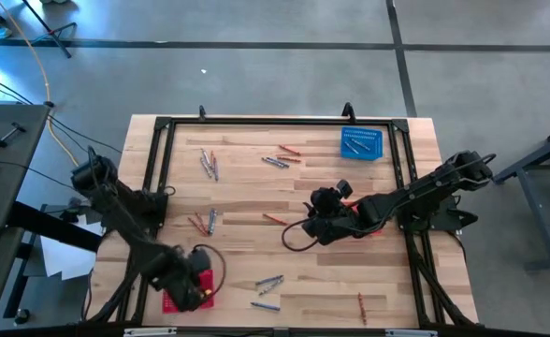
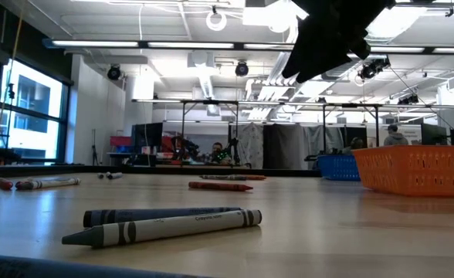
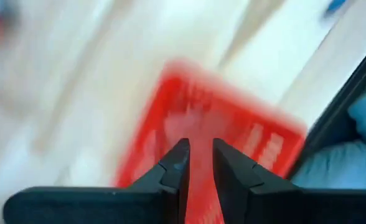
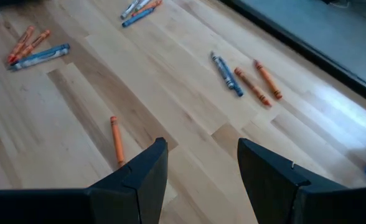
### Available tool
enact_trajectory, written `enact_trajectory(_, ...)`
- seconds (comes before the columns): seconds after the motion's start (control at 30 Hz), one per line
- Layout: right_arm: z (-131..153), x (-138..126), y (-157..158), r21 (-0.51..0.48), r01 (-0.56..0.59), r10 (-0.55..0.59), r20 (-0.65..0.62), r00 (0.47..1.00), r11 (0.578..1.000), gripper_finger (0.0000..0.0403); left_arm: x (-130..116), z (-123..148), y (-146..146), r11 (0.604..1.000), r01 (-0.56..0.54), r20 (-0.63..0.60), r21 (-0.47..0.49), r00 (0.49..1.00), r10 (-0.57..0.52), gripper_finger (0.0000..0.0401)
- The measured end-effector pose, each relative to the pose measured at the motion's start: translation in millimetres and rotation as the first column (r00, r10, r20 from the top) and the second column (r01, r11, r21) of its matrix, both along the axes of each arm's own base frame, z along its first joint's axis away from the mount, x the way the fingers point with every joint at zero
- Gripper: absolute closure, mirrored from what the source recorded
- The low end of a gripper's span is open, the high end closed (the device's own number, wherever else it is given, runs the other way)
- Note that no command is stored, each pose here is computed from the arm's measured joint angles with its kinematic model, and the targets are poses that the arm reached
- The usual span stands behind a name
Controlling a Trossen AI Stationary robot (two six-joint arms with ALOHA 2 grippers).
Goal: Sort crayons
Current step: Put the orange crayon into the red bin
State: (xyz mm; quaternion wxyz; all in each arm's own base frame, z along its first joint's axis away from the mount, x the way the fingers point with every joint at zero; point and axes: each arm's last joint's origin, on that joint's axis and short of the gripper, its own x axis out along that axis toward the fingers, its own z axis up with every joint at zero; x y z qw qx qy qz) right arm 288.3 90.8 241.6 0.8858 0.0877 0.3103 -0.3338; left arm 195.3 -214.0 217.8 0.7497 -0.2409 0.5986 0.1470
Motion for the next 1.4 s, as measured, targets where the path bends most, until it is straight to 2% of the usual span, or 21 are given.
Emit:
enact_trajectory(0.13,-1.1,0.1,1.4,0.050,-0.030,0.031,-0.019,0.999,0.998,0.0214,25.9,2.5,15.8,0.971,0.171,0.153,0.168,0.968,-0.197,0.0343)
enact_trajectory(0.23,-2.1,0.5,2.2,0.073,-0.040,0.042,-0.026,0.999,0.997,0.0214,44.6,4.8,31.1,0.913,0.271,0.192,0.306,0.921,-0.338,0.0343)
enact_trajectory(0.37,-10.0,2.9,5.3,0.133,-0.074,0.084,-0.073,0.994,0.988,0.0214,67.2,8.1,55.5,0.833,0.292,0.200,0.470,0.884,-0.423,0.0343)
enact_trajectory(0.53,-20.8,2.3,17.6,0.203,-0.110,0.136,-0.121,0.983,0.973,0.0214,86.4,9.6,83.6,0.773,0.350,0.153,0.529,0.856,-0.493,0.0343)
enact_trajectory(0.67,-21.5,-7.1,31.1,0.237,-0.095,0.127,-0.124,0.984,0.967,0.0214,92.7,0.7,104.9,0.723,0.397,0.088,0.566,0.843,-0.531,0.0343)
enact_trajectory(0.8,-21.3,-22.4,46.6,0.281,-0.055,0.096,-0.135,0.986,0.958,0.0214,96.2,-12.5,125.6,0.691,0.413,0.046,0.593,0.839,-0.541,0.0343)
enact_trajectory(0.87,-22.9,-30.6,52.8,0.308,-0.017,0.068,-0.156,0.985,0.951,0.0214,99.8,-18.2,136.4,0.690,0.380,0.065,0.617,0.848,-0.525,0.0343)
enact_trajectory(0.93,-24.2,-38.9,57.8,0.326,0.030,0.030,-0.178,0.984,0.945,0.0214,104.6,-21.1,146.2,0.707,0.324,0.111,0.629,0.862,-0.495,0.0343)
enact_trajectory(1.07,-26.3,-52.9,66.7,0.378,0.115,-0.030,-0.224,0.974,0.919,0.0214,116.0,-22.1,160.3,0.761,0.253,0.226,0.597,0.857,-0.462,0.0343)
enact_trajectory(1.13,-27.1,-58.0,72.8,0.431,0.147,-0.038,-0.251,0.967,0.890,0.0214,118.8,-23.2,163.6,0.794,0.249,0.263,0.554,0.853,-0.451,0.0343)
enact_trajectory(1.2,-28.1,-63.6,81.6,0.516,0.187,-0.030,-0.297,0.954,0.836,0.0214,123.3,-23.4,164.5,0.829,0.227,0.317,0.511,0.846,-0.428,0.0343)
enact_trajectory(1.27,-29.3,-69.0,92.3,0.600,0.245,-0.033,-0.341,0.939,0.762,0.0214,122.4,-25.4,164.3,0.846,0.224,0.320,0.483,0.855,-0.409,0.0343)
enact_trajectory(1.4,-36.3,-80.0,112.6,0.675,0.386,-0.075,-0.441,0.894,0.629,0.0214,122.1,-25.1,160.8,0.850,0.225,0.326,0.477,0.852,-0.408,0.0343)
